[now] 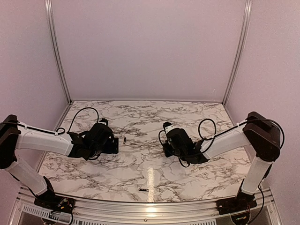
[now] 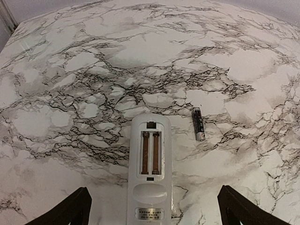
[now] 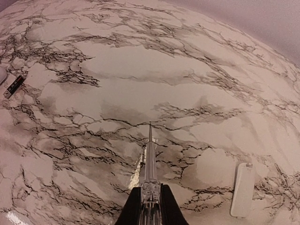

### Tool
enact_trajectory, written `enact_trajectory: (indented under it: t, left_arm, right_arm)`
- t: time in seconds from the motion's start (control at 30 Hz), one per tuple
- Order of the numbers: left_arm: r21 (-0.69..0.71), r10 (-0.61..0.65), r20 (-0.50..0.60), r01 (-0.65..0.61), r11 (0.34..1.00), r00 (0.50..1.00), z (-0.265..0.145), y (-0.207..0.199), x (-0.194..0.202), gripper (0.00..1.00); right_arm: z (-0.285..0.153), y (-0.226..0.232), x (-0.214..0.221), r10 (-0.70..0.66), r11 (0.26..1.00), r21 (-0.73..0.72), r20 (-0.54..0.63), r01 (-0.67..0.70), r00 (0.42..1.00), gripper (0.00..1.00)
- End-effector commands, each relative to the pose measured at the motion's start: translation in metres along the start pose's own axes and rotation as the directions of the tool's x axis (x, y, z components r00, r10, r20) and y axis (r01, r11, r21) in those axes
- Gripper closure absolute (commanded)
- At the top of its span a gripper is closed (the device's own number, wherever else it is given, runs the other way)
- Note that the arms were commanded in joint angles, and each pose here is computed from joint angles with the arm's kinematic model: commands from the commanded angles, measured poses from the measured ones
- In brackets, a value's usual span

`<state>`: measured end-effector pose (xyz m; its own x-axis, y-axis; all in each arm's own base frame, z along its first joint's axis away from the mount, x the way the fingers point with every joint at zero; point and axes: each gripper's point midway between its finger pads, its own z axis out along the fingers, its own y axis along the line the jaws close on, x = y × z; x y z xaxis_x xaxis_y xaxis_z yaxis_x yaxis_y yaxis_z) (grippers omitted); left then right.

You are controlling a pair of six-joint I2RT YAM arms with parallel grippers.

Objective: Unload the batteries from the remote control

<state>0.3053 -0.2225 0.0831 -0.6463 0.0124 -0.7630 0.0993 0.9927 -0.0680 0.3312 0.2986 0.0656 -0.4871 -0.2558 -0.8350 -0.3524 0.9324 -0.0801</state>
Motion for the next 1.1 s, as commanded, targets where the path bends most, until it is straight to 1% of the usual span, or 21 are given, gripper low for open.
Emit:
enact_trajectory:
  t: [0.0,0.17,0.3,0.53,0.77,1.0,1.07]
  left_arm:
    - [0.002,0.003,0.058,-0.004,1.000,0.998,-0.001,0.000,-0.013,0.01]
    - [0.013,-0.001,0.080,0.000,1.000,0.997,-0.001,-0.003,-0.018,0.01]
    - [0.013,0.012,0.078,-0.013,1.000,0.997,0.002,-0.004,-0.017,0.01]
    - [0.017,0.015,0.081,-0.017,1.000,0.997,0.003,-0.005,-0.016,0.01]
    - [0.017,0.017,0.081,-0.018,1.000,0.997,0.004,-0.004,-0.015,0.01]
    - [0.021,0.013,0.083,-0.015,1.000,0.996,0.003,-0.004,-0.015,0.01]
    - [0.024,0.012,0.083,-0.014,1.000,0.996,0.003,-0.004,-0.015,0.01]
  right_arm:
    - [0.012,-0.006,-0.012,0.040,0.999,-0.001,0.024,-0.040,0.999,1.00]
    - [0.019,-0.011,-0.002,0.075,0.997,-0.022,0.003,-0.074,0.997,1.00]
    - [0.022,-0.018,0.007,0.119,0.992,-0.048,-0.014,-0.120,0.993,1.00]
    - [0.025,-0.019,0.019,0.124,0.991,-0.048,-0.041,-0.126,0.991,1.00]
    - [0.027,-0.017,0.029,0.131,0.989,-0.055,-0.063,-0.134,0.989,0.94]
    - [0.026,-0.016,0.041,0.136,0.988,-0.068,-0.088,-0.142,0.987,0.91]
    - [0.026,-0.016,0.045,0.137,0.987,-0.070,-0.095,-0.144,0.986,0.88]
